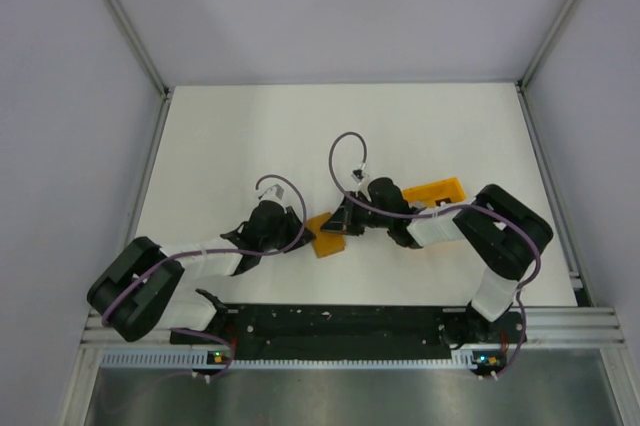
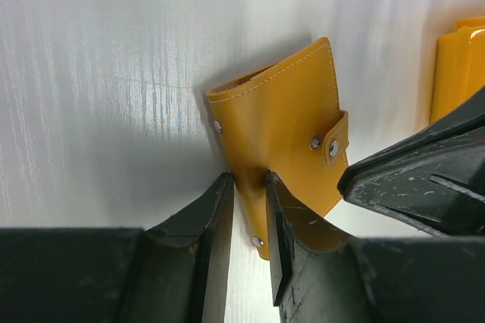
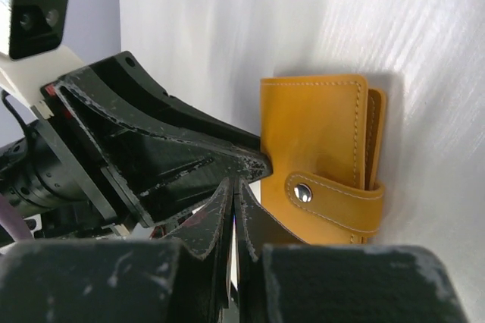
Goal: Put the credit cards into the card holder
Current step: Close the card holder at the center of the board.
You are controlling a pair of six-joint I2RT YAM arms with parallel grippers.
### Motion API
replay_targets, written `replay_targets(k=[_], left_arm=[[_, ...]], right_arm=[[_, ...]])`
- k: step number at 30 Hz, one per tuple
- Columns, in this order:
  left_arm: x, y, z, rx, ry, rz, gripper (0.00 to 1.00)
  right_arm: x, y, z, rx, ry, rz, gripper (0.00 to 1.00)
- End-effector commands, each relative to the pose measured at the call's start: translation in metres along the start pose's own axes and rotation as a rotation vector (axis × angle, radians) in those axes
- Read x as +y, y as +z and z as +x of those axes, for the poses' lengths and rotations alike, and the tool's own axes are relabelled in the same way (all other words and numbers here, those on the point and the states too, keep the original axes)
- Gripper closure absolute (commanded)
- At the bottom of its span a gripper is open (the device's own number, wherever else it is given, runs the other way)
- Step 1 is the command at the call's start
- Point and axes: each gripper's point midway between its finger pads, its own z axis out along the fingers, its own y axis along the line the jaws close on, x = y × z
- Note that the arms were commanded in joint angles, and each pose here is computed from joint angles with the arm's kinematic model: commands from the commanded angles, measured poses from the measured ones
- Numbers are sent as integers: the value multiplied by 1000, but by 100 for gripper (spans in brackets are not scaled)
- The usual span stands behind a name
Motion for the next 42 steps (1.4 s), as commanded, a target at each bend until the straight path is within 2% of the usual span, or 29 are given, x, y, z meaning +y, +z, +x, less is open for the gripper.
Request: replay_targets(k=[1, 8, 16, 21, 25, 37, 42], left_arm=[[3, -1, 2, 16, 19, -21, 72], [3, -2, 3, 20, 18, -18, 72], [2, -3, 4, 21, 26, -12, 72], [3, -3, 3, 20, 30, -14, 72], [3, -3, 4, 21, 28, -11, 72], [-2, -7, 1, 13, 55, 10, 72], [-2, -8, -1, 8, 68, -4, 72]], right_arm=[[1, 1, 0, -4, 19, -48, 100], [-19, 17, -1, 8, 63, -37, 100], [-53, 28, 4, 47, 194, -38, 100], [-81, 28, 22, 114, 298, 50, 100], [-111, 18, 34, 117, 301, 212, 100], [-169, 20, 61, 221, 398, 338, 100], [-200, 1, 73, 203, 391, 495, 100]])
